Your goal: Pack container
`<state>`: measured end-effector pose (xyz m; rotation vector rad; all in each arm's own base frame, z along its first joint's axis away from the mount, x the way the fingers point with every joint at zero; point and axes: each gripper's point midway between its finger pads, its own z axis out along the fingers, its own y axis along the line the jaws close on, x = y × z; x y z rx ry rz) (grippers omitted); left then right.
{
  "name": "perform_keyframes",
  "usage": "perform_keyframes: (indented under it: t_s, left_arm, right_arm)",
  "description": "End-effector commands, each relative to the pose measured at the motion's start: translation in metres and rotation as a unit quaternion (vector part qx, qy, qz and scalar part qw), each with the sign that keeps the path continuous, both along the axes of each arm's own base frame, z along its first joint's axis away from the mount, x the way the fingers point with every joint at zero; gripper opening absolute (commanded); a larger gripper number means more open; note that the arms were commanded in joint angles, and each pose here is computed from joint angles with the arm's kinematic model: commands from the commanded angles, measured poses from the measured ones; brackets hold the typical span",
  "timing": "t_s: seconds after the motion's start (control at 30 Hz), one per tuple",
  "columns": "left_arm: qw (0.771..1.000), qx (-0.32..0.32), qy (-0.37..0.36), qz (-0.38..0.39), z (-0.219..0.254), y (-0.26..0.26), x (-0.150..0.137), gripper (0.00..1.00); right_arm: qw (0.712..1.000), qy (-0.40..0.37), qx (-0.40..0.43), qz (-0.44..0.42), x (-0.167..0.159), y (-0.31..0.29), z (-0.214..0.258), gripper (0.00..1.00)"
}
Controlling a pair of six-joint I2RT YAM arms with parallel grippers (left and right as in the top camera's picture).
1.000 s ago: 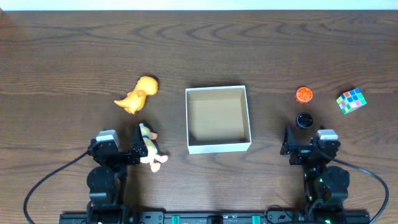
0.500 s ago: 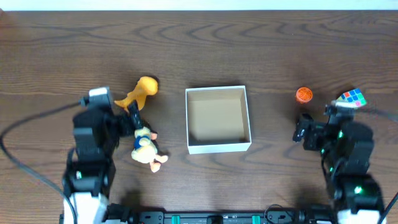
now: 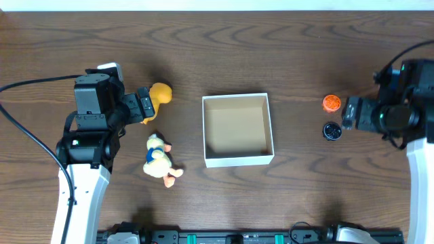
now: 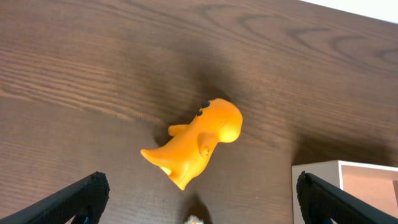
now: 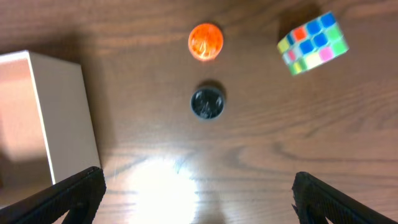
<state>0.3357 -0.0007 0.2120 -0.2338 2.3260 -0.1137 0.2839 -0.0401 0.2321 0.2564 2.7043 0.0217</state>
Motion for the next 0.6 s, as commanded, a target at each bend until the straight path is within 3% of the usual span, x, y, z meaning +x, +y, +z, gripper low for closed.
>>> perform_keyframes:
  t_s: [0.0, 0.1, 0.23, 0.57]
  left_arm:
    - [1.0, 0.003, -0.001, -0.005, 0.005, -0.001, 0.0, 0.98]
    - [1.0, 0.002, 0.008, -0.005, 0.002, -0.001, -0.003, 0.98]
    - [1.0, 0.002, 0.016, -0.005, -0.001, -0.001, -0.006, 0.98]
    - [1.0, 0.002, 0.026, -0.005, -0.004, -0.001, -0.009, 0.98]
  right_arm:
    - [1.0, -0.008, -0.02, -0.019, 0.013, -0.021, 0.011, 0.99]
    - [0.999, 0.015, -0.033, -0.003, 0.021, -0.038, 0.005, 0.99]
    - [0.992, 0.068, -0.061, 0.082, 0.029, -0.06, -0.013, 0.99]
    - [0.962, 0.093, -0.116, 0.23, 0.071, -0.104, -0.064, 0.99]
